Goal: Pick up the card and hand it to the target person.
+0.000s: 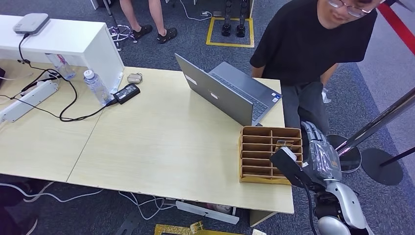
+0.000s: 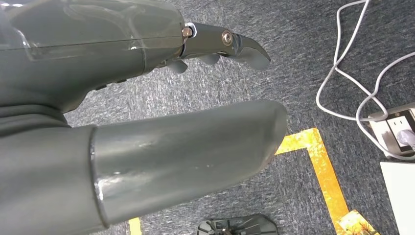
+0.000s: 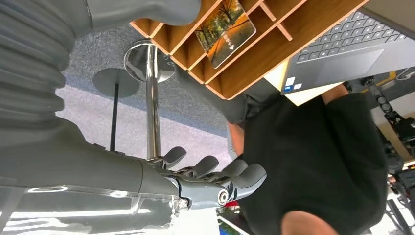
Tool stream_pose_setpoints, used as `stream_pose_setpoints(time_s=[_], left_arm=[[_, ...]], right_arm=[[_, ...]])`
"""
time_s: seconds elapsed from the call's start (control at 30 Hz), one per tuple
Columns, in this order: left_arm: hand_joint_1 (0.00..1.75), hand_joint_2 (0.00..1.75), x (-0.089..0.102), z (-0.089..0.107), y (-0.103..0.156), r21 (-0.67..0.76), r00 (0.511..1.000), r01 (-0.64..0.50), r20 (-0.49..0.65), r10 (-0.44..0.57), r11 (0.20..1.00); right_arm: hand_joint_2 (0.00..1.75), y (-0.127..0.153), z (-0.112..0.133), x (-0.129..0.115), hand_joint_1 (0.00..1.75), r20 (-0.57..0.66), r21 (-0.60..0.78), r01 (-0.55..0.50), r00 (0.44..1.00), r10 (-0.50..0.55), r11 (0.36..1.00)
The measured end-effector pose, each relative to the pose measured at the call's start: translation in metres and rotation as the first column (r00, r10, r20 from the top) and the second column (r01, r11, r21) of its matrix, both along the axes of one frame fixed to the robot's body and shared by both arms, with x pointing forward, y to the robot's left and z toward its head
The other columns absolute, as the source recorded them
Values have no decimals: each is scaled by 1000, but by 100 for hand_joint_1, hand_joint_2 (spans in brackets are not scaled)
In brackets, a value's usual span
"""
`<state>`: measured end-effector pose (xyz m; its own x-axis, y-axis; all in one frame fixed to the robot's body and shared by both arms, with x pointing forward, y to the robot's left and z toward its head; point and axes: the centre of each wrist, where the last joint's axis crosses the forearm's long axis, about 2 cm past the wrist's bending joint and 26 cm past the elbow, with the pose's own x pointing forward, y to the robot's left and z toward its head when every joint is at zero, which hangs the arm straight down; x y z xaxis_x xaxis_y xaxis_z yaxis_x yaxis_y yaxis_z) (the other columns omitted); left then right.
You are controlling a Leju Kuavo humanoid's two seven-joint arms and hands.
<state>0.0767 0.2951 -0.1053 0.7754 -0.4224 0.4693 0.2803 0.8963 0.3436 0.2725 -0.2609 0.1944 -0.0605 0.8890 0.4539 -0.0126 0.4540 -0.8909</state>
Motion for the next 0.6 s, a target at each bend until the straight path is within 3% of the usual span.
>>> stream_pose_setpoints(time_s=[0.6], left_arm=[[0,0,0,0,0,4,1000,14,-1,-14,1000]], right_arm=[[175,4,-13,16,33,-111,-74,-20,994,12,997]])
